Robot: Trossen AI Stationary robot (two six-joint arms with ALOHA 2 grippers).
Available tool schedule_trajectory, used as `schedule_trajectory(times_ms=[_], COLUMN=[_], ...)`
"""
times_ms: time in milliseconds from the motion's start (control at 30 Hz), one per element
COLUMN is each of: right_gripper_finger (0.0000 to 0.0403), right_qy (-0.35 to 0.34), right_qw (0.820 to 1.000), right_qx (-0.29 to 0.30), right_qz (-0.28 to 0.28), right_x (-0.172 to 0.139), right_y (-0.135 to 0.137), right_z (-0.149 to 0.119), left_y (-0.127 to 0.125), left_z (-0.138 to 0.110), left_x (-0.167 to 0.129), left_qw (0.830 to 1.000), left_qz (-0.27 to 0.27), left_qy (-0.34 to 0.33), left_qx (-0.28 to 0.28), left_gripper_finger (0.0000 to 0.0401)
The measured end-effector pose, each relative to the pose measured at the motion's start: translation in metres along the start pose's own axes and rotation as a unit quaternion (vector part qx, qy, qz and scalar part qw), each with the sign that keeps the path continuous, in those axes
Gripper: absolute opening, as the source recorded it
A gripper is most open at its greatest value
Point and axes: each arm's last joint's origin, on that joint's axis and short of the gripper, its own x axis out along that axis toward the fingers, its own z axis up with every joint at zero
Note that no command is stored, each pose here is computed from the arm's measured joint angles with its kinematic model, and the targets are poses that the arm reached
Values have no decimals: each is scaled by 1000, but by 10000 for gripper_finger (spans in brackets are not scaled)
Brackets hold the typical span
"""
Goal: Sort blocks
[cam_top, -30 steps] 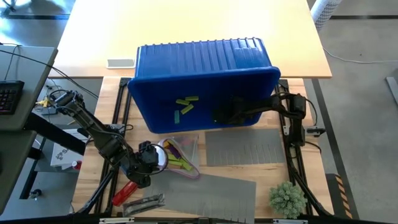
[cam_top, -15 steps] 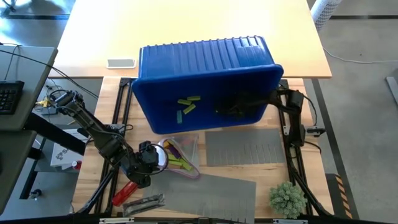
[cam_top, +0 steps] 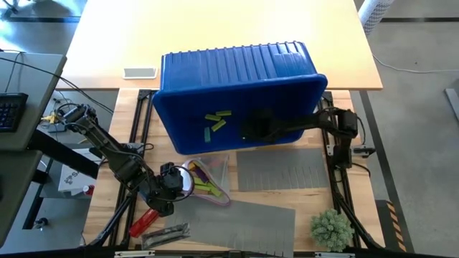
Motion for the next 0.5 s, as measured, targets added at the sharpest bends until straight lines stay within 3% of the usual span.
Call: schedule_trajectory(times_ms=[233,367,500], right_gripper_finger=[0,12,57], right_qy=[19,31,89], right_qw=[995,982,954], right_qx=[-101,-179,-250], right_qz=[-3,57,139], right_x=[-1,8,28], right_y=[-3,11,20], right_z=[5,11,26], left_y=[0,0,0], left_z=[0,0,0], left_x=[0,0,0], left_qw=[1000,1000,1000], left_qz=[0,0,0], left_qy=[0,0,0], left_qx=[0,0,0], left_gripper_finger=[24,24,24])
